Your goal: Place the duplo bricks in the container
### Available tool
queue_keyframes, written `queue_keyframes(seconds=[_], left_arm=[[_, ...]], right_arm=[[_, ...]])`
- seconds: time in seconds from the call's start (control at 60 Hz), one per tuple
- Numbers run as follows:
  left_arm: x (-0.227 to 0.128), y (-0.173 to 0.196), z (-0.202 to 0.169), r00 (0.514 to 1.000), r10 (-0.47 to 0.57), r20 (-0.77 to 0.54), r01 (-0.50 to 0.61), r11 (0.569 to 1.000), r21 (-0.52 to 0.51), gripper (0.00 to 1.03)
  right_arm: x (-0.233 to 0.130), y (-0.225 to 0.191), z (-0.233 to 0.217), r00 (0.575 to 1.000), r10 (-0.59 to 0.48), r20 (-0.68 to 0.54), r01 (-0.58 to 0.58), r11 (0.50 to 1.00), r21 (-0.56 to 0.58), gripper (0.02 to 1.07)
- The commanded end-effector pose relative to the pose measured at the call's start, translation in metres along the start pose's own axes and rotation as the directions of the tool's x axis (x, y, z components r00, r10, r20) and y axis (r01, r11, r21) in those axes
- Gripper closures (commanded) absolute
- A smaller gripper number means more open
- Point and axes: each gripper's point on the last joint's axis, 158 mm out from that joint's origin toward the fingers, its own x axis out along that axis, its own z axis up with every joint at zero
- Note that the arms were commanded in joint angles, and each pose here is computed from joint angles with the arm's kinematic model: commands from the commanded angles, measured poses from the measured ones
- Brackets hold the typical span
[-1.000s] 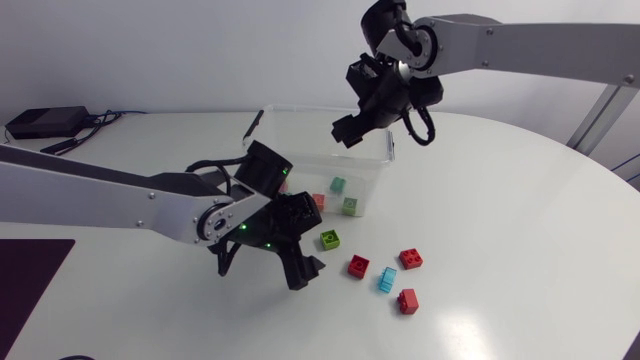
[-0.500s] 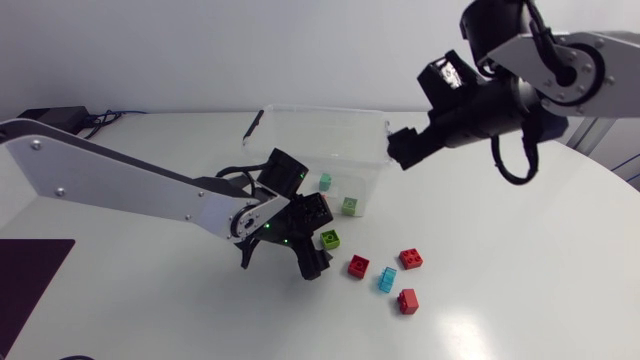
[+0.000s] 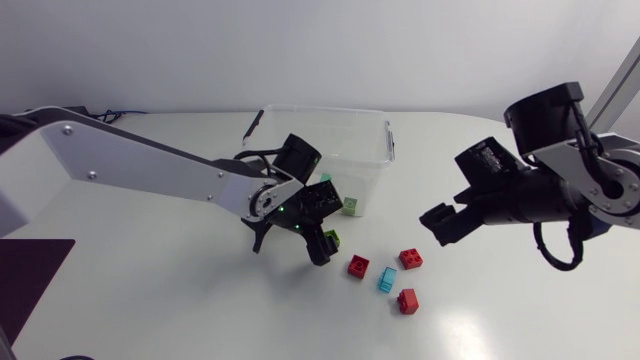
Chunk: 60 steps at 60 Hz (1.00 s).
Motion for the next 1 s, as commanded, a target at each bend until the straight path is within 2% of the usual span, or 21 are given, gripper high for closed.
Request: queue_keyframes(seconds=[0.0, 0.217, 0.383, 0.783, 0.917, 0.983], left_arm=[[0.007, -0.001, 0.001, 1.0, -0.008, -0.027, 0.008, 1.0, -0.008, 0.15], [0.007, -0.004, -0.004, 0.996, -0.014, -0.092, 0.014, 1.0, -0.005, 0.15], [0.01, -0.008, -0.001, 0.992, -0.035, -0.122, 0.033, 0.999, -0.015, 0.26], [0.01, -0.008, -0.008, 0.977, -0.066, -0.203, 0.059, 0.997, -0.043, 0.27], [0.013, -0.008, -0.006, 0.972, -0.069, -0.223, 0.06, 0.997, -0.045, 0.31], [0.015, -0.008, -0.006, 0.967, -0.067, -0.245, 0.058, 0.997, -0.042, 0.4]], right_arm=[[-0.001, 0.002, -0.014, 1.0, 0.006, -0.017, -0.006, 1.0, -0.001, 0.07], [-0.001, 0.003, -0.028, 0.999, 0.02, -0.027, -0.019, 1.0, 0.015, 0.07], [-0.007, 0.001, -0.027, 1.0, 0.024, -0.013, -0.023, 0.999, 0.025, 0.07], [-0.011, -0.005, -0.036, 0.999, 0.031, -0.019, -0.031, 0.999, 0.035, 0.07], [-0.011, -0.007, -0.036, 0.999, 0.035, -0.014, -0.034, 0.998, 0.046, 0.07], [-0.012, -0.009, -0.036, 0.999, 0.036, -0.012, -0.036, 0.998, 0.045, 0.07]])
